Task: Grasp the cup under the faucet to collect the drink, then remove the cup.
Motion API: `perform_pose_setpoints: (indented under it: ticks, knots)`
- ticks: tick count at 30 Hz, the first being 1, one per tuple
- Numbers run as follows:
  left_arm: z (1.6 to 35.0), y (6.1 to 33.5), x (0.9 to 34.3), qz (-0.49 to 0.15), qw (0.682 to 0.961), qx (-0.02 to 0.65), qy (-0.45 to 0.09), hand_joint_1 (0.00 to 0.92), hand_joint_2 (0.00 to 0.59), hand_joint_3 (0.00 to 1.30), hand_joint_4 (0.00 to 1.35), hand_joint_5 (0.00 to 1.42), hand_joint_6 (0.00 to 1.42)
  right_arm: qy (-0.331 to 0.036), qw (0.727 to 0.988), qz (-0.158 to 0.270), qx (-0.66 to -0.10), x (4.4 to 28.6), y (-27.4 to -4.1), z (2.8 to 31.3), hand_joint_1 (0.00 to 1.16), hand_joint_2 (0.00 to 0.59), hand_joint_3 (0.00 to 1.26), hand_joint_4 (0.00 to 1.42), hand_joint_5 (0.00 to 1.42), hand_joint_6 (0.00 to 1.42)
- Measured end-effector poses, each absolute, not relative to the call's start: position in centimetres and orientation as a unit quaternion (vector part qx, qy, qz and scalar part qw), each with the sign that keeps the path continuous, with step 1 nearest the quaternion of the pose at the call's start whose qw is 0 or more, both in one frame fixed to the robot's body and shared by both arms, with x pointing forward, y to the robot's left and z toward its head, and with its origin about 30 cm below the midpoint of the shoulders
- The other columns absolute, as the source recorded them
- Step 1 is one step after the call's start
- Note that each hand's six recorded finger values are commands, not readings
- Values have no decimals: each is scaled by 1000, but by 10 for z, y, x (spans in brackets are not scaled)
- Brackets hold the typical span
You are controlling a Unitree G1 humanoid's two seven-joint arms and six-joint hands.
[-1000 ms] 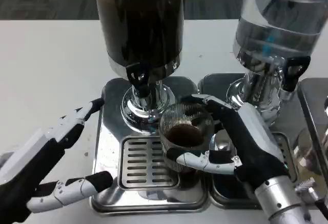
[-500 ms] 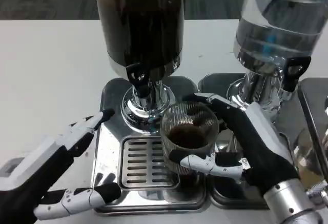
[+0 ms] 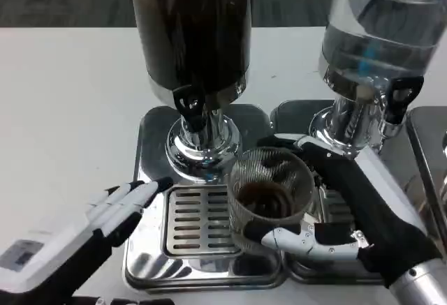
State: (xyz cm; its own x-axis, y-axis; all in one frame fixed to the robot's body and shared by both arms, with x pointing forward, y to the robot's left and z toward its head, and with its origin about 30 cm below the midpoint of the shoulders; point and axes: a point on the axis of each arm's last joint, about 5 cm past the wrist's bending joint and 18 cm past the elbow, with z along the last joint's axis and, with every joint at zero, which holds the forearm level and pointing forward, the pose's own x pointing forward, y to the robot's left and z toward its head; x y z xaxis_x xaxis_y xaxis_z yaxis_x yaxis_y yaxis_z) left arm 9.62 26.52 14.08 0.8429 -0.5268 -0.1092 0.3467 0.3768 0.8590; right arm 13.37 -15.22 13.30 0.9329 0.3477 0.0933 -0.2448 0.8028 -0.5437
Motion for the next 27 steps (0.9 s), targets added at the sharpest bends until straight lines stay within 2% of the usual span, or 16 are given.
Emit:
perform_pose_setpoints:
  ticks: [3,12,27]
  knots:
    - [147,264,93,-268,800,528,-94,0,54,0,0,0,0,-91,945,164,-269,130,-155,135,820,229,484,512,593,603]
    - [153,256,87,-283,763,574,-94,0,55,0,0,0,0,-95,946,174,-258,125,-157,142,817,235,485,512,602,614]
    - [155,256,88,-275,761,582,-82,0,53,0,0,0,0,-87,947,177,-255,119,-158,143,811,240,494,529,610,625]
